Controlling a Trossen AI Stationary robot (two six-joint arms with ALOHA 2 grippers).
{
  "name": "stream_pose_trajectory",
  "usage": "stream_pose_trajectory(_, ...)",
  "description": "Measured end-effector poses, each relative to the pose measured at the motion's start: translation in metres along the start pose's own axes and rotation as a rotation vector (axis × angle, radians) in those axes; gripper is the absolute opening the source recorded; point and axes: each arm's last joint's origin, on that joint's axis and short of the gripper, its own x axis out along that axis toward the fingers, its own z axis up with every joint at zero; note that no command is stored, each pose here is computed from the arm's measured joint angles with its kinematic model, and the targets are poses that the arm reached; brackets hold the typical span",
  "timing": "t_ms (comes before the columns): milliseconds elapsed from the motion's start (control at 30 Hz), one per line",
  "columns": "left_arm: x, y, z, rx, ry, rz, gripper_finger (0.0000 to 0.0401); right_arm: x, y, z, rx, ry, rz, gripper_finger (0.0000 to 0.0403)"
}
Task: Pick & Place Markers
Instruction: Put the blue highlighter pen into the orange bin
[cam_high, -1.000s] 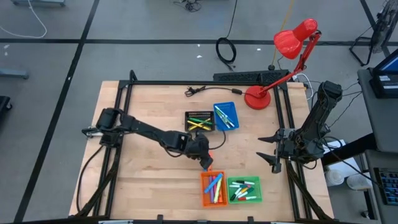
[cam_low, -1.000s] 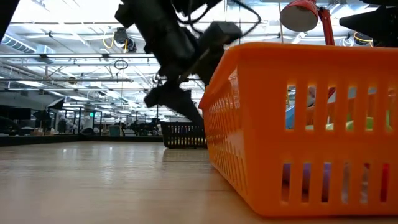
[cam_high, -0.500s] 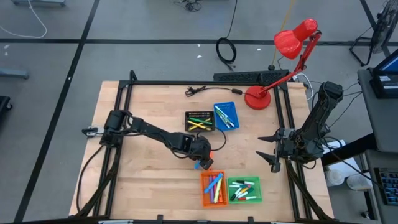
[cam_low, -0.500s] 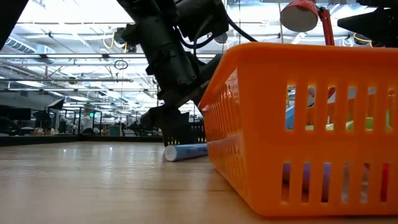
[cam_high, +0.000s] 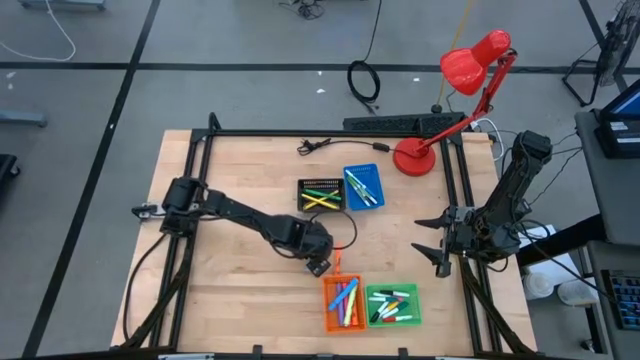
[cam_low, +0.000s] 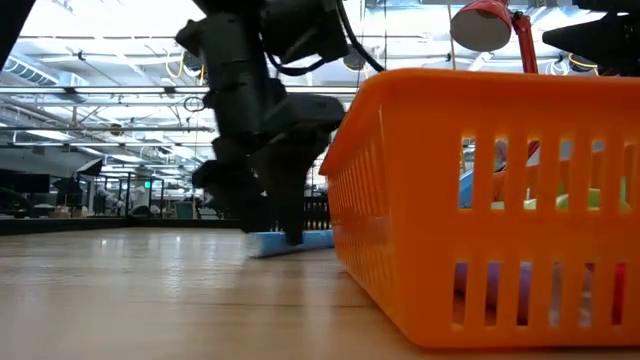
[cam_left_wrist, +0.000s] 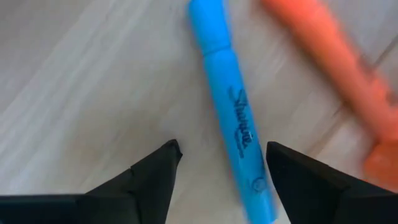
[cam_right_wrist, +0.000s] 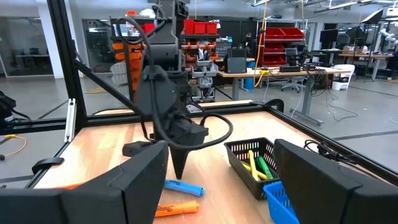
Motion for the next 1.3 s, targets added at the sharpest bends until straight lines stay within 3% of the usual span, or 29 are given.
stream_pose_trajectory(233, 0.000, 0.001, -0.011, -0.005, -0.009, 0.094, 0.0194, 0.000, 0.000, 0.000, 0.003, 0.000, 0.000, 0.0279)
stream_pose_trajectory(467, 0.000, 0.002, -0.013, -0.025, -0.026, 0.128, 0.0062, 0.000, 0.000, -0.005, 0.022, 0.017, 0.000, 0.0279)
stream_pose_trajectory(600, -0.002, 0.001, -0.014, 0.057, -0.060, 0.139, 0.0060, 0.000, 0.000, -0.006, 0.018, 0.020, 0.000, 0.0279)
stream_pose_trajectory(767, -0.030, -0.010, -0.029, 0.106, -0.165, 0.104, 0.0060, 0.000, 0.000, -0.006, 0.012, 0.020, 0.000, 0.0279)
stream_pose_trajectory(967, -0.095, -0.049, -0.061, 0.189, -0.464, -0.171, 0.0060, 0.000, 0.000, -0.006, 0.011, 0.019, -0.005, 0.0279)
stream_pose_trajectory(1133, -0.124, -0.085, -0.086, 0.313, -0.679, -0.459, 0.0060, 0.000, 0.000, -0.005, 0.023, 0.018, -0.006, 0.0279)
stream_pose_trajectory(1233, -0.116, -0.101, -0.094, 0.394, -0.711, -0.537, 0.0060, 0.000, 0.000, -0.005, 0.024, 0.017, -0.006, 0.0279)
stream_pose_trajectory(1300, -0.097, -0.104, -0.094, 0.408, -0.689, -0.501, 0.0060, 0.001, 0.000, -0.005, 0.023, 0.017, -0.010, 0.0279)
